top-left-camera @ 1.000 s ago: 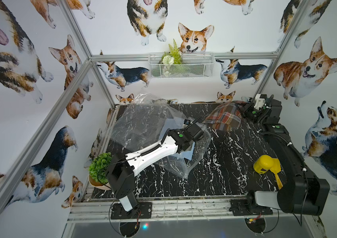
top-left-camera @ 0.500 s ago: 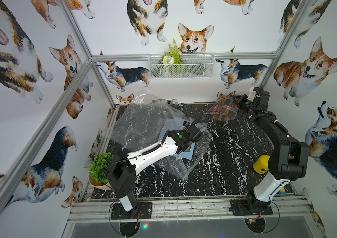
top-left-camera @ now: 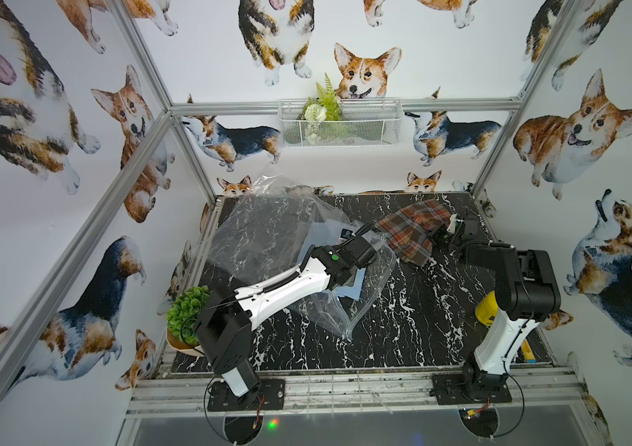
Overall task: Take the shirt out of the vacuum bag
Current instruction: Place the shirt at the center of the board.
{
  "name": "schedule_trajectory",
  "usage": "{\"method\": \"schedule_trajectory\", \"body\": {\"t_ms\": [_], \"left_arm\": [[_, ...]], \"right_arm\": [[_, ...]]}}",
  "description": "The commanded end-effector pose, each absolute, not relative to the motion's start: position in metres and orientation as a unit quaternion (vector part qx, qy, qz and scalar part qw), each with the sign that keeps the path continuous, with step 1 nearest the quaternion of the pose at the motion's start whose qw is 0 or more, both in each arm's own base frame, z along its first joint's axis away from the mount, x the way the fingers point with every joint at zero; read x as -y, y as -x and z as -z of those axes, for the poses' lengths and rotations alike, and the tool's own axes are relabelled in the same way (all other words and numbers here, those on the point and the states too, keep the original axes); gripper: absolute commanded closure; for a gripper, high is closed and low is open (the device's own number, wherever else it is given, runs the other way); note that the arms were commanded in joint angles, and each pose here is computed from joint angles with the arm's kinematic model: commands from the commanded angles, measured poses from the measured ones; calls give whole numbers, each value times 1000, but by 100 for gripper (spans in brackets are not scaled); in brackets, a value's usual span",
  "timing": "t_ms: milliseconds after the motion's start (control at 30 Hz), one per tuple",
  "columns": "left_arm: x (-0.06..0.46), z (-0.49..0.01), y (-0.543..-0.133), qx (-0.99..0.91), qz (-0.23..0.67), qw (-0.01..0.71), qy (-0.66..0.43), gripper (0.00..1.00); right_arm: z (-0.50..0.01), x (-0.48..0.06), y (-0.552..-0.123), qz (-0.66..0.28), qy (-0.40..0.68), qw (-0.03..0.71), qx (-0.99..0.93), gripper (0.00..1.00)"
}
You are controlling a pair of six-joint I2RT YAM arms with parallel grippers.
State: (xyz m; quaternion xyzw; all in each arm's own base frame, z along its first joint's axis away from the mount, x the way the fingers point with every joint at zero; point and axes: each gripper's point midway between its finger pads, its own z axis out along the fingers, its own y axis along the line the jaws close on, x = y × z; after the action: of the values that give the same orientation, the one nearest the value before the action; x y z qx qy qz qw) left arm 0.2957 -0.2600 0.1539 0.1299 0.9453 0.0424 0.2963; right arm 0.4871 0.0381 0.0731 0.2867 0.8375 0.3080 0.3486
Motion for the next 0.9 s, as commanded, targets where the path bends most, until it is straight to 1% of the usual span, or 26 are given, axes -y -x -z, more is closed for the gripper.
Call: {"method": "schedule_trajectory", "body": {"t_ms": [0, 167, 267, 367, 467, 533, 667, 733, 867], "left_arm": [[260, -155, -295, -946, -38, 295, -126, 100], [258, -165, -291, -946, -27, 299, -124, 100], [256, -166, -290, -945, -30, 298, -129, 100], [255, -167, -290, -945, -32, 298, -133, 100], [255, -167, -289, -945, -30, 295, -134, 100], [255, -166, -289, -946, -30, 294, -135, 100], [257, -164, -288, -947, -28, 291, -136, 100], [259, -163, -287, -948, -25, 286, -138, 100], [260, -165, -288, -947, -24, 289, -138, 100]], "right_arm": [[-69, -29, -482, -284, -295, 359, -839, 79], [-49, -15, -466, -250, -325, 329, -851, 52], [-45, -15, -461, -248, -334, 315, -853, 28], [-48, -12, -457, -240, -342, 312, -854, 14], [-47, -3, -450, -209, -357, 295, -862, 0], [-46, 7, -441, -176, -376, 282, -865, 0], [-53, 18, -428, -142, -402, 273, -862, 0], [-60, 22, -424, -133, -409, 279, -858, 0], [-100, 21, -425, -157, -408, 320, -840, 0]]}}
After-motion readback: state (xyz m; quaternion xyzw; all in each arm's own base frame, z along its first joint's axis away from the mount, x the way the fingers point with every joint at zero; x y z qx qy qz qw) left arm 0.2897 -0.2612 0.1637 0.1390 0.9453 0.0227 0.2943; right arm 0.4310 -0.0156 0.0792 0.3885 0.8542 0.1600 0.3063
